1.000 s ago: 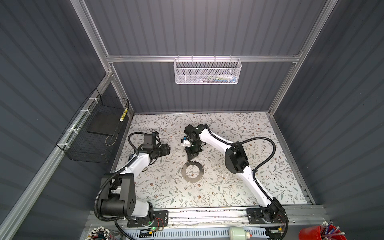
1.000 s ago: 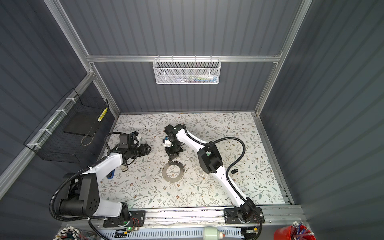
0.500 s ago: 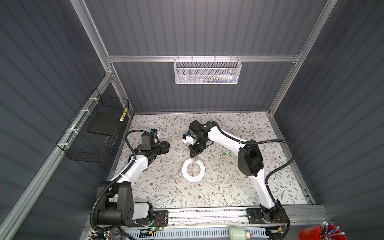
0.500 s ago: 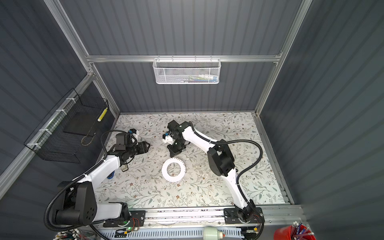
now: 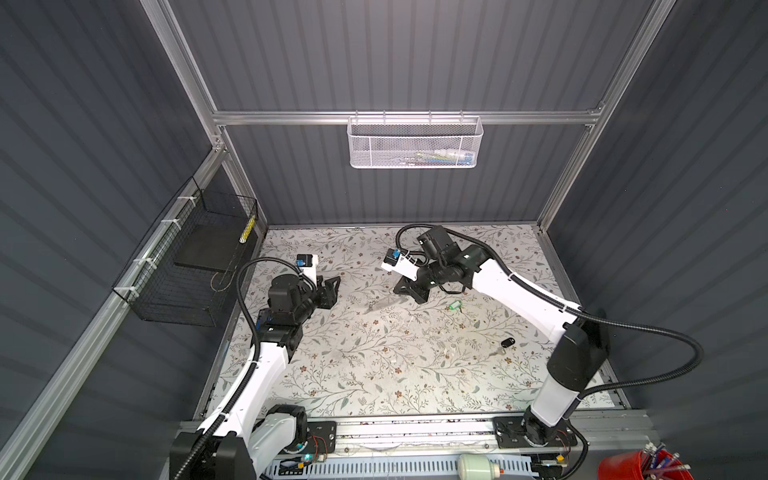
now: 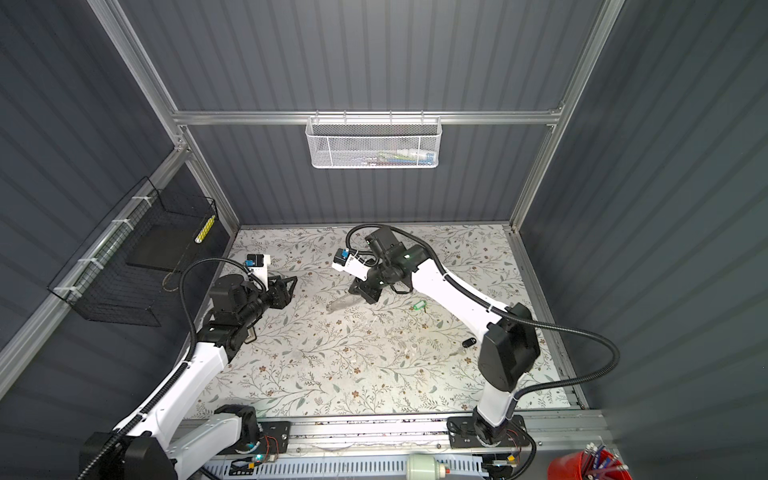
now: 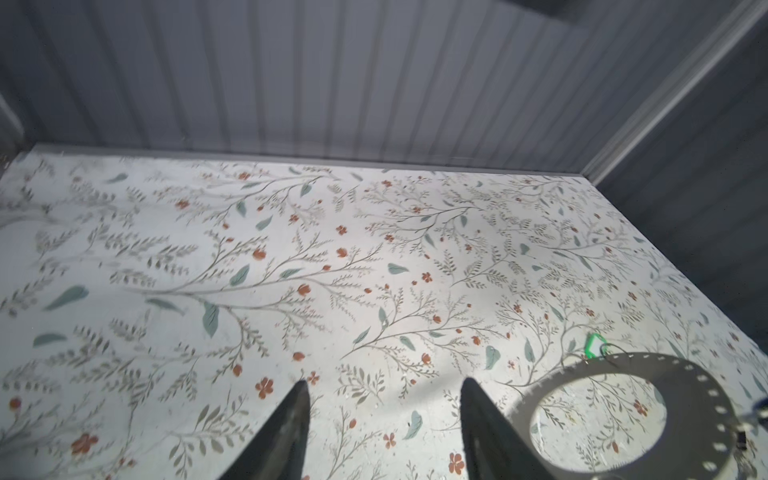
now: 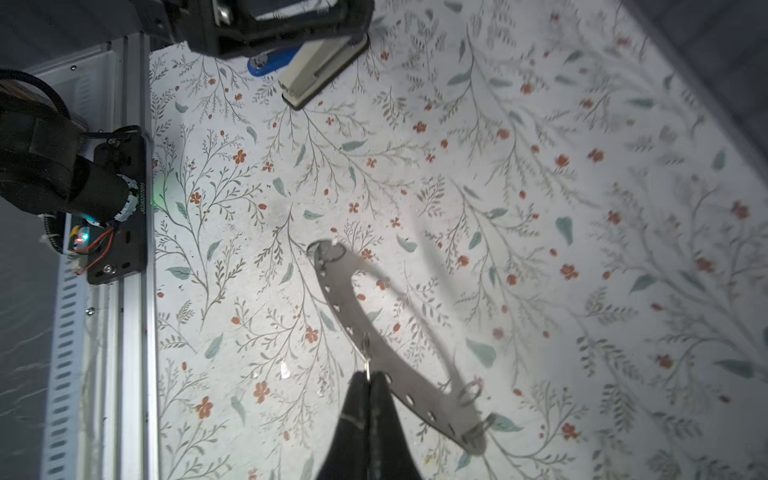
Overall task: Put the keys on the keyring
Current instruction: 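Lift the silver ring with the right gripper while the left gripper moves toward it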
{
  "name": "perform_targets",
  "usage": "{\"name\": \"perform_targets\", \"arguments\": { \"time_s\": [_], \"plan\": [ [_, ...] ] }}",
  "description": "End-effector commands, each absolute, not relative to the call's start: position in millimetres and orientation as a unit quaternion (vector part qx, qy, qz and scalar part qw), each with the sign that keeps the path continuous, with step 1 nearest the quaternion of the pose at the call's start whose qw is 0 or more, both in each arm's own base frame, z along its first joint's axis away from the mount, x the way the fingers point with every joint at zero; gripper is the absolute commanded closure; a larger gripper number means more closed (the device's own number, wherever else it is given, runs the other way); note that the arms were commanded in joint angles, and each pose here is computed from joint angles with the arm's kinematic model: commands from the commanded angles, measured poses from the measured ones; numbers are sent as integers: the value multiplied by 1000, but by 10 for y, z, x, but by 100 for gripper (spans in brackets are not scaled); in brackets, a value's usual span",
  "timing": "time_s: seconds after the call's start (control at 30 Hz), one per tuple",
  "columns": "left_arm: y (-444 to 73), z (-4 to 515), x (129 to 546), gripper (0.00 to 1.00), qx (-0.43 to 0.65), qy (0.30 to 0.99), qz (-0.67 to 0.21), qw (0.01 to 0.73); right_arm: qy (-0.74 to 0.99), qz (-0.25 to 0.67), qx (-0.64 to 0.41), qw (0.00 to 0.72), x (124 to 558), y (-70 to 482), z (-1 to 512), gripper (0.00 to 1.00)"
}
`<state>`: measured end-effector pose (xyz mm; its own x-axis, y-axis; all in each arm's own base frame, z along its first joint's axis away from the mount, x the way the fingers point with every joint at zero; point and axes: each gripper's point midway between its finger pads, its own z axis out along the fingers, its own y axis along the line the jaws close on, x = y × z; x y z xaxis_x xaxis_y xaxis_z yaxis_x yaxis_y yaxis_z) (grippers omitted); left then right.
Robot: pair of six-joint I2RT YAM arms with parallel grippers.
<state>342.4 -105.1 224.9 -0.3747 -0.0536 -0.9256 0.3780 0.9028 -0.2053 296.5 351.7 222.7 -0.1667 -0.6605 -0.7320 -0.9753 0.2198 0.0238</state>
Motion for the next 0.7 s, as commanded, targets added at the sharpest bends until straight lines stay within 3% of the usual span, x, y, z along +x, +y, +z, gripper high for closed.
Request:
{"name": "perform_targets", "arguments": {
  "time_s": [0.0, 0.13, 0.3, 0.67],
  "plan": [
    [-1397, 2409, 3253, 44, 225, 754, -206, 582, 626, 252, -612, 414, 3017, 3623, 2529, 100],
    [-1653, 2533, 3048, 44, 315, 699, -228, 600, 578, 249, -615, 475, 2994, 3584, 2691, 100],
    [-1847, 2561, 2759, 58, 419, 637, -236, 603, 522, 252, -615, 535, 2923, 3538, 2807, 100],
    [-2081, 2575, 2626, 66, 499, 589, -230, 593, 441, 234, -619, 607, 2867, 3470, 2828, 100]
  ]
}}
